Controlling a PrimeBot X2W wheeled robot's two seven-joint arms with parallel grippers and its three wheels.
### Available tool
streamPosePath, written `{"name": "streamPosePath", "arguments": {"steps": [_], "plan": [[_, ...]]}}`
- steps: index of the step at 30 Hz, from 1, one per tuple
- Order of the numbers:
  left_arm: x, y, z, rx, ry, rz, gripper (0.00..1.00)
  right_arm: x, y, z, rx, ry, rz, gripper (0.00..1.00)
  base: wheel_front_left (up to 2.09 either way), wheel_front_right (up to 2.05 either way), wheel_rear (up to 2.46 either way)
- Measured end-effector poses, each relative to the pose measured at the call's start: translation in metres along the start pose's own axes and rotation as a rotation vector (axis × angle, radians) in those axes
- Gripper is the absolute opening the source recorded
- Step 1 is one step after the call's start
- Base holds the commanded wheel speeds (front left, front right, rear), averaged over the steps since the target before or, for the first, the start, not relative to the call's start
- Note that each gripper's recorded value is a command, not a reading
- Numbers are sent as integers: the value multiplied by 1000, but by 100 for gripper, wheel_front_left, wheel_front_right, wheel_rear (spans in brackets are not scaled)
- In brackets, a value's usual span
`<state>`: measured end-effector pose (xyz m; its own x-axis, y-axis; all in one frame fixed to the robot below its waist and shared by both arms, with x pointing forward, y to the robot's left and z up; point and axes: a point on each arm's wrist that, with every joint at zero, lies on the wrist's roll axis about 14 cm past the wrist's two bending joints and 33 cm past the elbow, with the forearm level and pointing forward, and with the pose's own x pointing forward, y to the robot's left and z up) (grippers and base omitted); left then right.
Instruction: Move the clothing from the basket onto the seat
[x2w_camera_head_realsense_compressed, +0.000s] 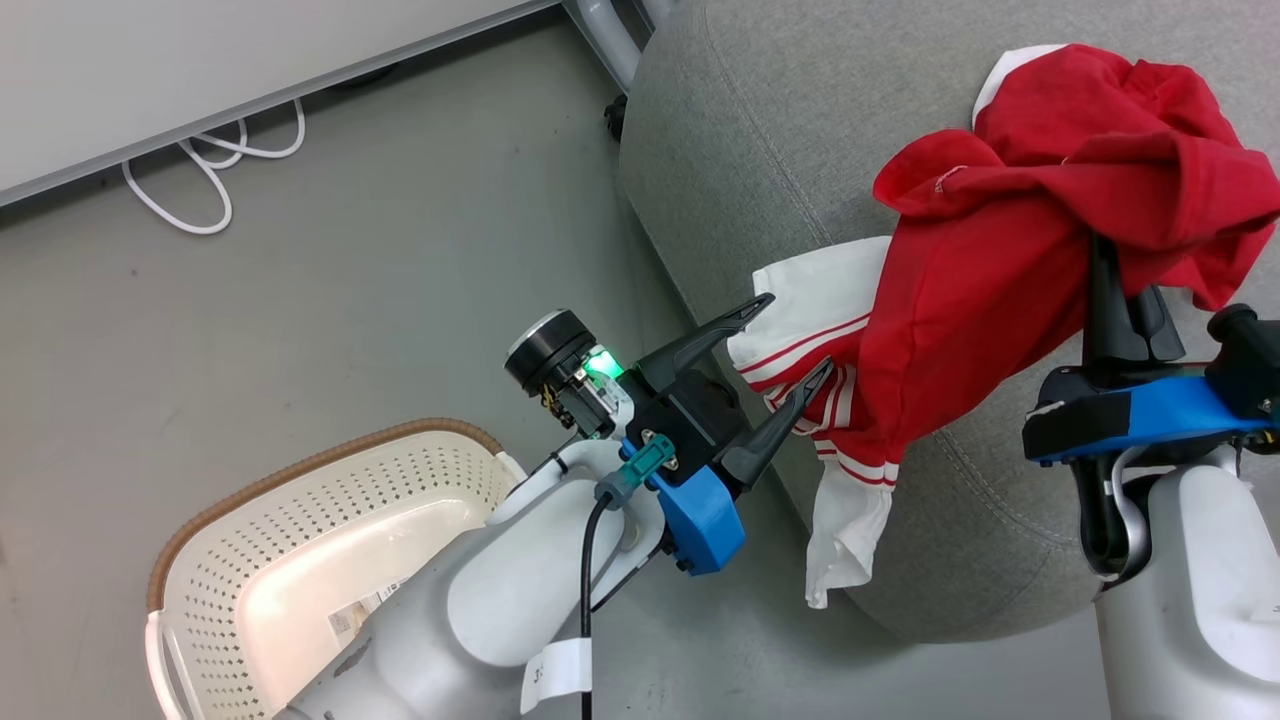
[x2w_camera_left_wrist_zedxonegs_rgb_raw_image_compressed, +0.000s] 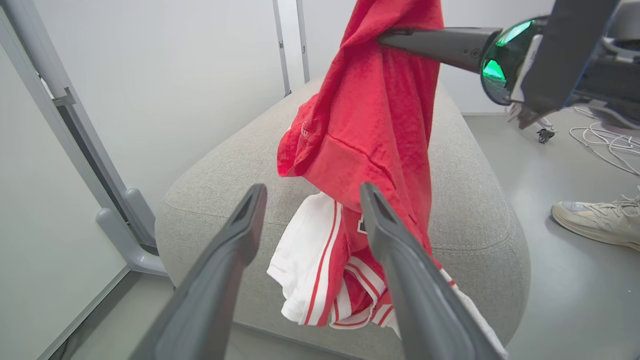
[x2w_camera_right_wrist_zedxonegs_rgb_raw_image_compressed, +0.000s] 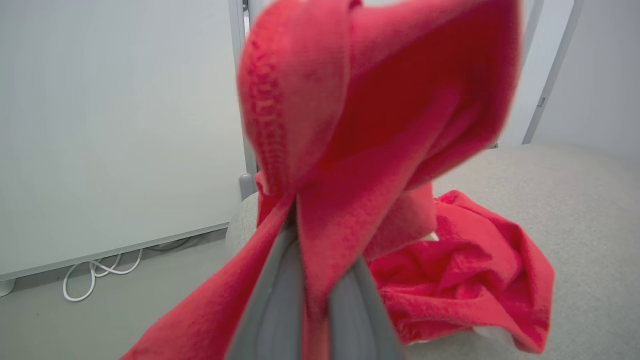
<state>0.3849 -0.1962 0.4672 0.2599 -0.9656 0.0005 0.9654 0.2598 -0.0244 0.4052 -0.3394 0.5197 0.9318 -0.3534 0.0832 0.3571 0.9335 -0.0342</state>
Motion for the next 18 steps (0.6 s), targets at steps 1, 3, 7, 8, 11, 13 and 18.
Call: {"name": "streamPosePath", "arguments": {"steps": [1, 3, 7, 8, 11, 13, 18], "plan": [[0, 1, -1, -2, 1, 1, 100, 1, 2, 0, -1, -1, 4, 0, 0, 0, 0], [-1, 3, -3, -5, 3, 4, 100, 5, 5, 3, -2, -10, 11, 0, 0, 0, 0], [0, 9, -8, -8, 5, 7, 100, 24, 13, 19, -10, -63, 33, 0, 0, 0, 0], [0, 11, -10, -9, 5, 9, 100, 29, 15, 24, -14, -79, 39, 0, 0, 0, 0], [0, 18, -16, -15, 7, 14, 100, 48, 16, 46, -41, -146, 48, 0, 0, 0, 0], [1, 23, -21, -17, 10, 15, 100, 64, 12, 66, -65, -203, 40, 0, 0, 0, 0], [3, 42, -39, -14, 20, 22, 100, 101, -16, 122, -137, -361, -32, 0, 0, 0, 0]]}}
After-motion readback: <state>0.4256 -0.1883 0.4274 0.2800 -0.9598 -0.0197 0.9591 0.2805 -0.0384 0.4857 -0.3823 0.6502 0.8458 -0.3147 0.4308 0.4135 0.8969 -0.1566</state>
